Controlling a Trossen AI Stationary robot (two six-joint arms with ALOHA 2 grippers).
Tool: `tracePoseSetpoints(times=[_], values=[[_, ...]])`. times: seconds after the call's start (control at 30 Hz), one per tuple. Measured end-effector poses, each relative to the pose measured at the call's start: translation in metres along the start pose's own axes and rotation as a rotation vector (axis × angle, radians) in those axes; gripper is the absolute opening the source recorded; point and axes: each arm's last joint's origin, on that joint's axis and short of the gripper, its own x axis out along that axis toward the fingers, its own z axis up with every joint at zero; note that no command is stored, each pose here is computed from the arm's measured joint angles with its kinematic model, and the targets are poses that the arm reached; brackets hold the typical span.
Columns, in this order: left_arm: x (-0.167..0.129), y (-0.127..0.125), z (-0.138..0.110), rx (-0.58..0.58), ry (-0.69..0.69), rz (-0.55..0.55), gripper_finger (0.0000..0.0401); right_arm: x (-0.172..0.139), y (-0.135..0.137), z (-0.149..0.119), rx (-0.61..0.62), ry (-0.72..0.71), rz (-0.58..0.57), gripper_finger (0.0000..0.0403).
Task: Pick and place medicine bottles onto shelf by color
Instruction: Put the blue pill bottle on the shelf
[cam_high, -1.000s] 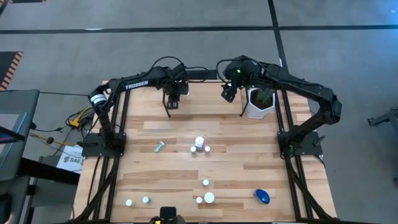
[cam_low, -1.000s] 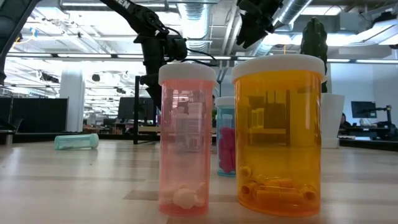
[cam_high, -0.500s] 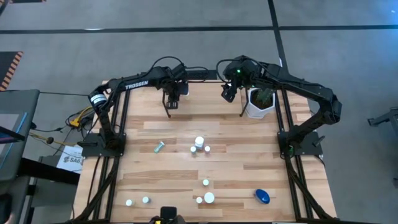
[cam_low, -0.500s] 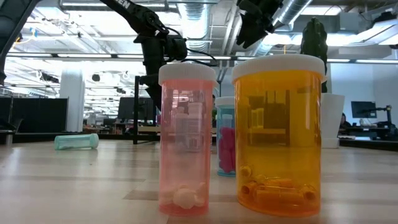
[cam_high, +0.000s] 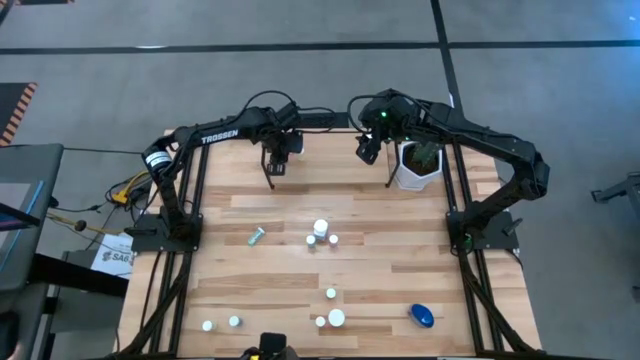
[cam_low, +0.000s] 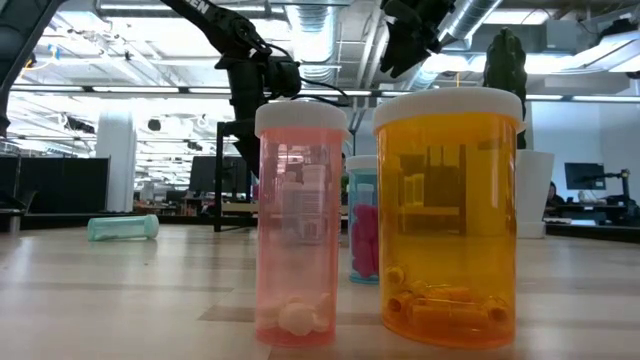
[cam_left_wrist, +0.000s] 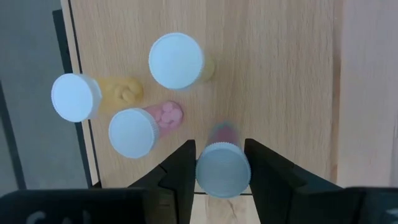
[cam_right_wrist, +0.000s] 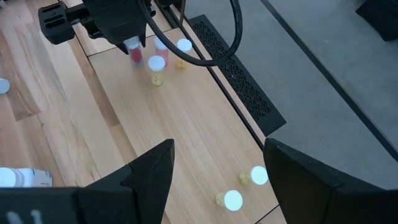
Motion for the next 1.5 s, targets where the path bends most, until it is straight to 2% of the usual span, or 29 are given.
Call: tracePoseSetpoints(times=[1.5], values=[[0.0001,-0.0044,0.0025,0.016,0.007,-0.004,0.0112,0.0001,0.0000,0.0000,0.000,0.000,0.000,0.0270]])
